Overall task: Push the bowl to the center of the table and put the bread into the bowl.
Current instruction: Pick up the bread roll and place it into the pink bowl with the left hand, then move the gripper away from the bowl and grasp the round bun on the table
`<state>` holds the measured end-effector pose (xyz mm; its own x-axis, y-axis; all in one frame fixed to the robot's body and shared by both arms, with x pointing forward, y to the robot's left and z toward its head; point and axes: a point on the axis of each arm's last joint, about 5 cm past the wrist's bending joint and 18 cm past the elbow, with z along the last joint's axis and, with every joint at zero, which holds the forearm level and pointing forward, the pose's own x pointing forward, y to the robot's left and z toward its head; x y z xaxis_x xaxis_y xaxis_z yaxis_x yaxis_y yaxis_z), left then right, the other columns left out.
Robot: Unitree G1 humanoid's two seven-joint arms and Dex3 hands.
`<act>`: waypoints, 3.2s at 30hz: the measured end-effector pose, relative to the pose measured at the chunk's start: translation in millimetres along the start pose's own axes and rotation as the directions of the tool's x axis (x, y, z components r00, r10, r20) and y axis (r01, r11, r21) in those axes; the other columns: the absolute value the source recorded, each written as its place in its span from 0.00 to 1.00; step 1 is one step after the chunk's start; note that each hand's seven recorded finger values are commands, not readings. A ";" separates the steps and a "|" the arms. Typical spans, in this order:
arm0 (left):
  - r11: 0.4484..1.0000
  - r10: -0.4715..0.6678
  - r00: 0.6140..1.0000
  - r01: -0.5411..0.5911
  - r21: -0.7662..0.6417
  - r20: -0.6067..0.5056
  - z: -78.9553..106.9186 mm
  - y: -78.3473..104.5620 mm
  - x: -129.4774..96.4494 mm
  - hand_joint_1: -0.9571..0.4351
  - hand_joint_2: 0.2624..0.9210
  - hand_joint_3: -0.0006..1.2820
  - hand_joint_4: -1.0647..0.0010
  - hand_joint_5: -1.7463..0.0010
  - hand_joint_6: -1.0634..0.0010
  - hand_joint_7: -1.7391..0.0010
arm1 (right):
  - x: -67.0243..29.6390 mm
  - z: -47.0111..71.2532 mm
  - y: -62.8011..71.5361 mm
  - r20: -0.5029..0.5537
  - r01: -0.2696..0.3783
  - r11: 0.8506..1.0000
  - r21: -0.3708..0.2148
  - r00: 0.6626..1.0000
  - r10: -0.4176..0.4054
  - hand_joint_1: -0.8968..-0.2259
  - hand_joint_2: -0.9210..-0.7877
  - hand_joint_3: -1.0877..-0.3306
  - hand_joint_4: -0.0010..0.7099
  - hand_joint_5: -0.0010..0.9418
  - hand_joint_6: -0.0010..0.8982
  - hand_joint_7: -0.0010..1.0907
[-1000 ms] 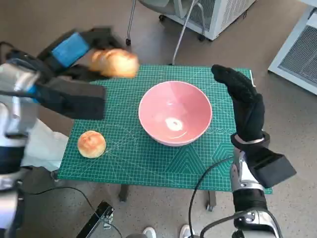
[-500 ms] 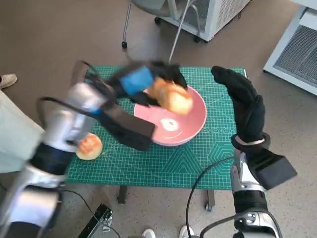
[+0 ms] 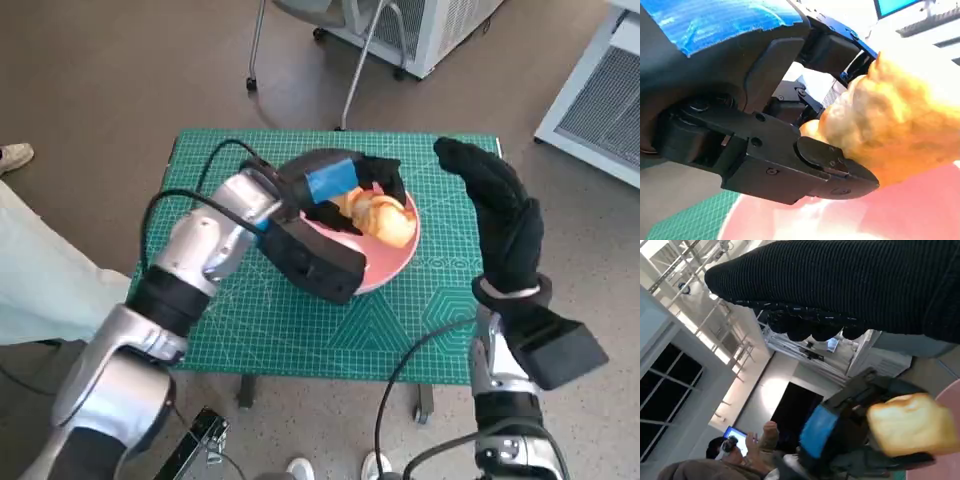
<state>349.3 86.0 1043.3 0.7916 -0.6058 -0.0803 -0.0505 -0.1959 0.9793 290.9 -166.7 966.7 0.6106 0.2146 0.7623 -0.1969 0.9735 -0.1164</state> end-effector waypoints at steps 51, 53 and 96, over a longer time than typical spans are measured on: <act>0.993 -0.051 0.981 0.071 0.098 -0.189 -67.4 58.4 -149.1 0.85 0.55 0.48 0.86 1.00 0.66 1.00 | -0.2 -1.6 5.6 0.000 -0.002 1.000 0.012 1.000 0.002 0.69 0.00 0.72 0.70 0.01 0.24 0.80; 0.987 -0.101 0.963 0.128 0.095 -0.249 -68.2 64.4 -161.3 0.86 0.47 0.54 0.89 1.00 0.69 1.00 | 0.3 -1.5 5.6 0.002 -0.004 1.000 0.013 1.000 0.004 0.69 0.00 0.72 0.70 0.01 0.24 0.80; 0.901 -0.431 0.846 0.423 -0.096 -0.313 -78.9 2.4 -206.2 0.44 0.62 0.02 0.90 1.00 0.73 1.00 | 5.7 -6.0 9.5 -0.007 -0.047 0.995 0.091 0.999 0.047 0.70 0.09 0.67 0.68 0.00 0.21 0.82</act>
<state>234.0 271.2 1076.9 0.8825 -0.1869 -0.4317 0.3477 -0.3590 0.8662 297.2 -155.8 966.1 0.6059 0.2610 0.7515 -0.2943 0.9512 -0.0930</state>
